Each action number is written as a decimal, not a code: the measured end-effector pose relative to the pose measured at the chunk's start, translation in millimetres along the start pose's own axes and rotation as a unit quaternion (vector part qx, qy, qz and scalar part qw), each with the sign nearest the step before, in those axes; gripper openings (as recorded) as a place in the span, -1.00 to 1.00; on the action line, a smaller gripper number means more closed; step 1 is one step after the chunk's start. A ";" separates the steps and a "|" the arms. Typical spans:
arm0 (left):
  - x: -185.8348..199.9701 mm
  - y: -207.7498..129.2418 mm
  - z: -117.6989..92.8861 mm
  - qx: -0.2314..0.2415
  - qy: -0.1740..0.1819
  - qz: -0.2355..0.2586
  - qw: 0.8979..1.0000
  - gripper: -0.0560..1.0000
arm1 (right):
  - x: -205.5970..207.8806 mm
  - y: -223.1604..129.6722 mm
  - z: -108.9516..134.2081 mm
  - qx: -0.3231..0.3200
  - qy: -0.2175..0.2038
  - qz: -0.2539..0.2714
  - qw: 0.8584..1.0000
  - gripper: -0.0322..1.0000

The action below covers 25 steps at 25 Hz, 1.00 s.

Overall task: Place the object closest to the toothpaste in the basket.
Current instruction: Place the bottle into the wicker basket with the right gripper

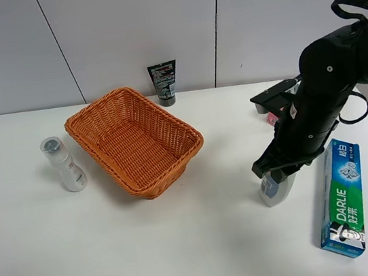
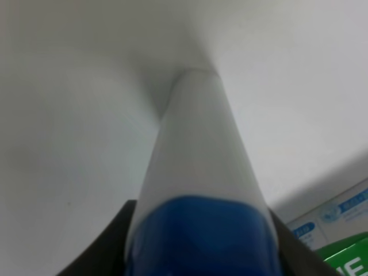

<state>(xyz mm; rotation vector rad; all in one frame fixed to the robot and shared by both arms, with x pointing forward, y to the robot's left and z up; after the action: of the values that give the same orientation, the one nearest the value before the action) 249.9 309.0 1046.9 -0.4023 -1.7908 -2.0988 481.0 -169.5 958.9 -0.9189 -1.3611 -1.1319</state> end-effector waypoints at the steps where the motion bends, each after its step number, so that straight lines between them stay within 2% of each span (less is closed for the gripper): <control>1: 0.0 0.0 0.0 0.000 0.000 0.000 1.000 0.99 | 4.2 0.8 0.2 0.003 0.003 -0.012 1.000 -0.22; 5: 0.0 0.0 0.0 0.000 0.000 0.000 1.000 0.99 | 35.8 13.3 3.4 0.010 0.017 -0.082 0.996 -0.22; 7: 0.0 0.0 0.0 0.000 0.000 0.000 1.000 0.99 | 61.6 30.7 8.5 0.009 0.034 -0.138 0.990 -0.22; 9: 0.0 0.0 0.0 0.000 0.000 0.000 1.000 0.99 | 86.7 49.3 15.5 0.003 0.057 -0.195 0.979 -0.22; 13: 0.0 0.0 0.0 0.000 0.000 0.000 1.000 0.99 | 130.6 79.5 42.9 0.019 0.116 -0.310 0.943 -0.22; 14: 0.0 0.0 0.0 0.000 0.000 0.000 1.000 0.99 | 134.2 84.1 51.0 0.030 0.125 -0.325 0.937 -0.22; 17: 0.0 0.0 0.0 0.000 0.000 0.000 1.000 0.99 | 124.3 98.9 80.8 0.057 0.150 -0.331 0.930 -0.22; 22: 0.0 0.0 0.0 0.000 0.000 0.000 1.000 0.99 | 54.8 115.7 121.1 0.077 0.157 -0.261 0.949 -0.22; 25: 0.0 0.0 0.0 0.000 0.000 0.000 1.000 0.99 | 12.7 120.0 127.7 0.079 0.145 -0.220 0.962 -0.22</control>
<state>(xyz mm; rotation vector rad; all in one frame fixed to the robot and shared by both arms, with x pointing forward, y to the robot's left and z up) 249.9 309.0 1046.9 -0.4023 -1.7908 -2.0988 562.5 -17.5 992.2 -0.3206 -1.4202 -1.4048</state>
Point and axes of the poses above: a point on each arm's last joint axis where the gripper is mounted, x pointing back along that axis away from the gripper, z along the wrist's bending axis when the last joint is at zero, y = z × x, the point moved 2 cm from there along -x, pointing out along that axis toward the gripper, and after that the axes turned 14 degrees about -x, right-handed, at the moved point
